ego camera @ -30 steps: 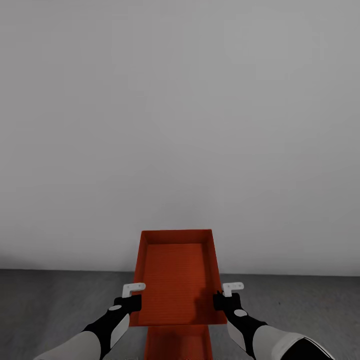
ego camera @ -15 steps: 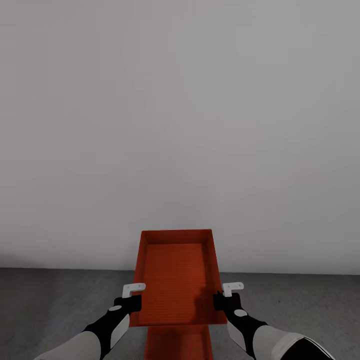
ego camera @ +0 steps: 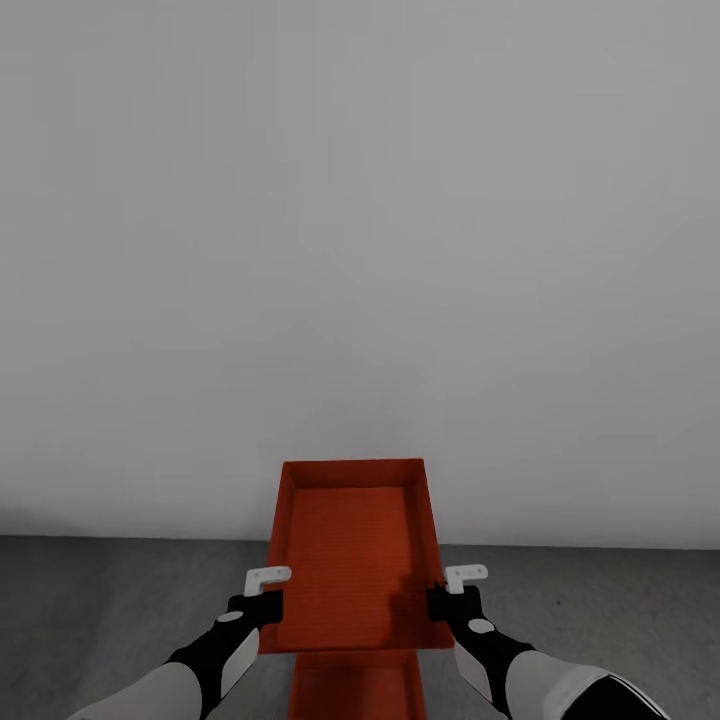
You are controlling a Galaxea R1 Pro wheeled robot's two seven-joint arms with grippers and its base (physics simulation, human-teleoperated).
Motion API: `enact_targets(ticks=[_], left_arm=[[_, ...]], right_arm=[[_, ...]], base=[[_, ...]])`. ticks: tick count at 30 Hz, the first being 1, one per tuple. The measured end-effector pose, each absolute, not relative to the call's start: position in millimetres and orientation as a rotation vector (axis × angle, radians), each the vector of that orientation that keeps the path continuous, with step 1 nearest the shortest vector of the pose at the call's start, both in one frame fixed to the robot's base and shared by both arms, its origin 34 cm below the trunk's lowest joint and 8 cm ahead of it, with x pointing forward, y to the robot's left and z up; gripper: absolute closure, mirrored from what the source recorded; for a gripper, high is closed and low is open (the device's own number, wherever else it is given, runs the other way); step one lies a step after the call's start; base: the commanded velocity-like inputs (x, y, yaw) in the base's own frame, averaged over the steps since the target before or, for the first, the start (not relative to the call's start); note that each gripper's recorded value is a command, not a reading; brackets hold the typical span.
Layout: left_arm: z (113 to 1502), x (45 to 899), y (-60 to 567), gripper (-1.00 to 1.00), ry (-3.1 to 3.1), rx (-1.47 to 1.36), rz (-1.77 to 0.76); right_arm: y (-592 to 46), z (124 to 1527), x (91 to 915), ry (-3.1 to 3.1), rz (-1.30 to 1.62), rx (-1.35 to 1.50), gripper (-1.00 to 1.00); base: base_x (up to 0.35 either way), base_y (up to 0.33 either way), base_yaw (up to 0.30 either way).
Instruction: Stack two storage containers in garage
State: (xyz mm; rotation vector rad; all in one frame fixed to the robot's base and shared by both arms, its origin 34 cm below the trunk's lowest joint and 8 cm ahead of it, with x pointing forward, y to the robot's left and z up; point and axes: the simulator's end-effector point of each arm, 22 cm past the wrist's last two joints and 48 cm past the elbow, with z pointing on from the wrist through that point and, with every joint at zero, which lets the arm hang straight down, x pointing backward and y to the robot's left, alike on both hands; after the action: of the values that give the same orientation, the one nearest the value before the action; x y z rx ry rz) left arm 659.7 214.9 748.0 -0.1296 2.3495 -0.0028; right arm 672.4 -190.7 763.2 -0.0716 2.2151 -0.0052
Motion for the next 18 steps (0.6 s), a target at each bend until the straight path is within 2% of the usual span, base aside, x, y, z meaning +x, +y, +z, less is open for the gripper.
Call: enact_targets(ticks=[18], left_arm=[[747.5, 659.6, 215.3, 1.00, 2.350, -0.129, -0.002]], right_arm=[[-190.3, 762.6, 672.2, 2.216, -0.005, -0.070, 1.00]], base=[[0.000, 0.000, 0.000]])
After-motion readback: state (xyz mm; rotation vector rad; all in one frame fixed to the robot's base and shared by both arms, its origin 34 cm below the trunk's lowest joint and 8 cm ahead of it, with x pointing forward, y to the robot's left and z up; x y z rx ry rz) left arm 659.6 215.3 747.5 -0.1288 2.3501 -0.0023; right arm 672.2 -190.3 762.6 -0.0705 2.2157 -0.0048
